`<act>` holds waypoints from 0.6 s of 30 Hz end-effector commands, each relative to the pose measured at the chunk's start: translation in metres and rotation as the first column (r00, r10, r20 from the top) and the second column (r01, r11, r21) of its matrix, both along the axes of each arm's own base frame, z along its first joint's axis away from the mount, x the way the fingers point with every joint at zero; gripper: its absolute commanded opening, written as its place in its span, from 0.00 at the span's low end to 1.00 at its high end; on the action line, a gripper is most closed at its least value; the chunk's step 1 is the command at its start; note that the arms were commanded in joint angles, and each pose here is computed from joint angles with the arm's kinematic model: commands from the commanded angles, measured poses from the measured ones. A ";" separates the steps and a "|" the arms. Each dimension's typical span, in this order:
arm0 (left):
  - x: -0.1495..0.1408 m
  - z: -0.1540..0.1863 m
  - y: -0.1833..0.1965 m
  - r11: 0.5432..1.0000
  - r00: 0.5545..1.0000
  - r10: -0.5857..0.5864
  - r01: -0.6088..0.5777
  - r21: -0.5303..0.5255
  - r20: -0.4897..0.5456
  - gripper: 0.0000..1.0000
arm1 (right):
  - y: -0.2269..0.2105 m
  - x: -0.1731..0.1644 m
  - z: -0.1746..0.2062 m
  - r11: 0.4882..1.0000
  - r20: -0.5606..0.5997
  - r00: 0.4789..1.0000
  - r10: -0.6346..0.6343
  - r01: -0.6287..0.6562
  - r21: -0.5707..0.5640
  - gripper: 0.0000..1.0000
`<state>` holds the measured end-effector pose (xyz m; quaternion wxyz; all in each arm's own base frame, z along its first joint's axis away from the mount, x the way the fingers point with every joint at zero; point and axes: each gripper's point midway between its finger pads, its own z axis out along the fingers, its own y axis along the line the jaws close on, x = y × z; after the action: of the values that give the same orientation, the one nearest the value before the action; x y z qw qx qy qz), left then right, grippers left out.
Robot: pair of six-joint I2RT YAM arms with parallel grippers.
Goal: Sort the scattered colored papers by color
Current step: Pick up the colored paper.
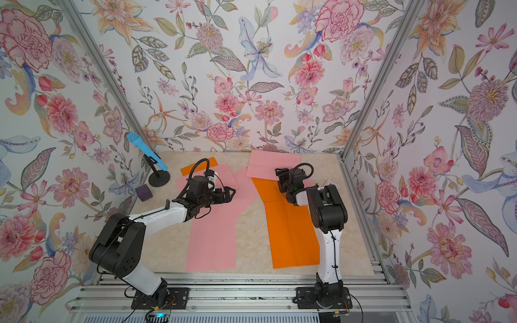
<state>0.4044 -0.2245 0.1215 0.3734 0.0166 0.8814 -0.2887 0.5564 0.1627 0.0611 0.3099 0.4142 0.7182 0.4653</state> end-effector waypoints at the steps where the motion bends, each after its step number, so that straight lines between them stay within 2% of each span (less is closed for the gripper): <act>1: 0.003 -0.003 0.000 1.000 1.000 -0.013 0.013 -0.002 0.000 1.00 | 0.001 0.007 -0.007 0.998 -0.004 1.000 -0.023 0.024 0.064 0.76; 11: 0.004 -0.005 -0.003 1.000 1.000 -0.015 0.015 -0.018 -0.010 1.00 | 0.018 -0.009 0.010 0.995 0.035 0.999 0.023 -0.026 0.093 0.76; 18: 0.005 -0.005 -0.003 1.000 1.000 -0.015 0.015 -0.019 -0.010 1.00 | 0.016 -0.011 0.001 0.996 0.006 1.000 0.008 -0.008 0.087 0.76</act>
<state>0.4029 -0.2285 0.1138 0.3612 0.0197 0.8839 -0.2965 0.5472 0.1763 0.0533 0.2960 0.4176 0.7062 0.4891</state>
